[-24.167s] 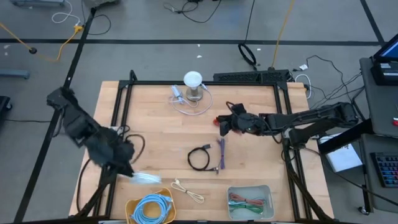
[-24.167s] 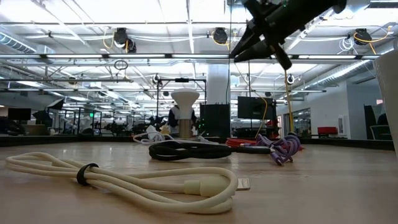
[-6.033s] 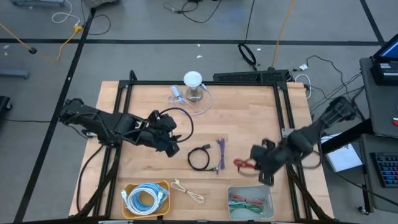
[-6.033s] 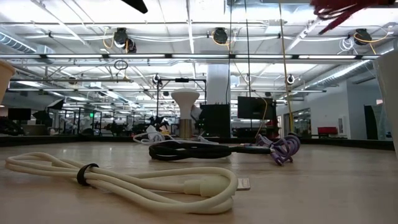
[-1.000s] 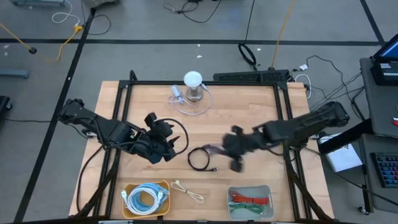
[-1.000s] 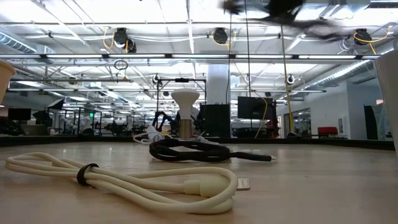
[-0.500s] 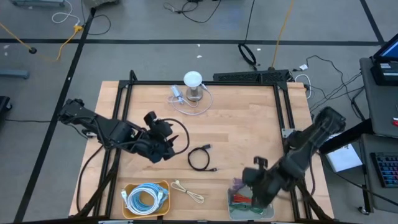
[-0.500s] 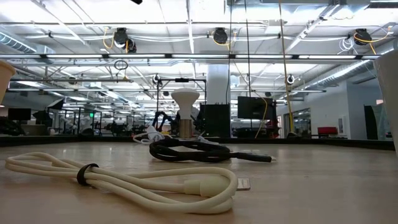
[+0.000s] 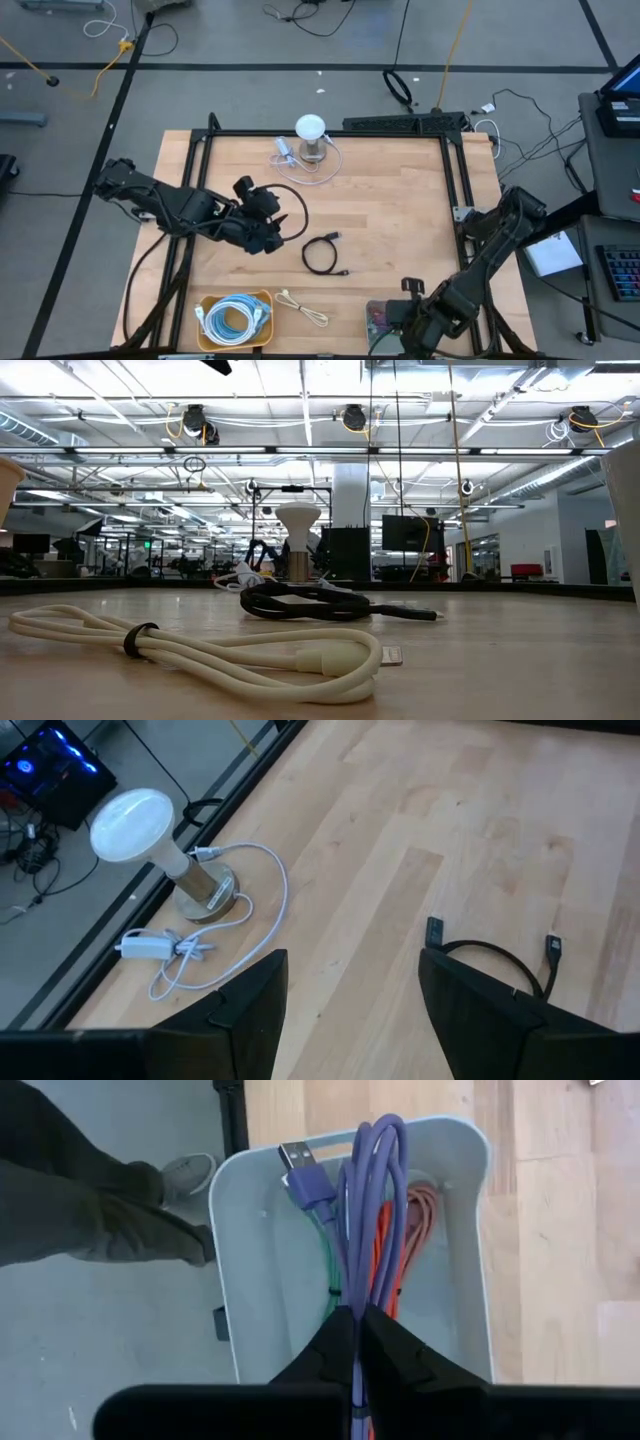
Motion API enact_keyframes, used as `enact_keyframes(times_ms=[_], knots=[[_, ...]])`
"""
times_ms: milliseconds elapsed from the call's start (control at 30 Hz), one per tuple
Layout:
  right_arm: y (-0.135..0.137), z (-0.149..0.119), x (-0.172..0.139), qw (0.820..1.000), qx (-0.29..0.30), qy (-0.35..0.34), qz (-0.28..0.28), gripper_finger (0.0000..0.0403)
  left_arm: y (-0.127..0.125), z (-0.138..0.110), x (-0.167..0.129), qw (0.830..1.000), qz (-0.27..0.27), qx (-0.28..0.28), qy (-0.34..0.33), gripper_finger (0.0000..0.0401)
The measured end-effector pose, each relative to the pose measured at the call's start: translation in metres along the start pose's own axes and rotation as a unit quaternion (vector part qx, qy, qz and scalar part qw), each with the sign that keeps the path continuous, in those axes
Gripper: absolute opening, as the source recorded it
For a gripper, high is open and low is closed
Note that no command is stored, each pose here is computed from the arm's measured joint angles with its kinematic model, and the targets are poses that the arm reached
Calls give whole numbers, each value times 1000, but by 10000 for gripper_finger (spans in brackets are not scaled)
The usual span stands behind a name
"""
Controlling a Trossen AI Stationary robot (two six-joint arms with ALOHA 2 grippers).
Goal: Pick & Place USB Port
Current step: Put the purple charger cable into the gray bin, then put the black HDMI cable into the orange bin
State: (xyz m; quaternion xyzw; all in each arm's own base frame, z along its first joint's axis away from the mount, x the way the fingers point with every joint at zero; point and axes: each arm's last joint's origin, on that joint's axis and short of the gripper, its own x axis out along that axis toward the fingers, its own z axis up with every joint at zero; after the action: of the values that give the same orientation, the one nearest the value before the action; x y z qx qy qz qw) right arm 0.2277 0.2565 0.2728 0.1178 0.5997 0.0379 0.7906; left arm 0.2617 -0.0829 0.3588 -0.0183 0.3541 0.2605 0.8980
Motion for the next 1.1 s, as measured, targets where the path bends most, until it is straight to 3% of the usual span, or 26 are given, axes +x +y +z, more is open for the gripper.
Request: enact_keyframes(times_ms=[667,800,1100], knots=[[9,3,0,998,-24,8,62,3,0,0,0,1000,0,1,0,230],[14,5,-1,995,-28,-3,91,29,0,0,0,1000,0,1,0,230],[13,5,1,996,-2,1,86,81,0,0,0,1000,-1,1,0,230]])
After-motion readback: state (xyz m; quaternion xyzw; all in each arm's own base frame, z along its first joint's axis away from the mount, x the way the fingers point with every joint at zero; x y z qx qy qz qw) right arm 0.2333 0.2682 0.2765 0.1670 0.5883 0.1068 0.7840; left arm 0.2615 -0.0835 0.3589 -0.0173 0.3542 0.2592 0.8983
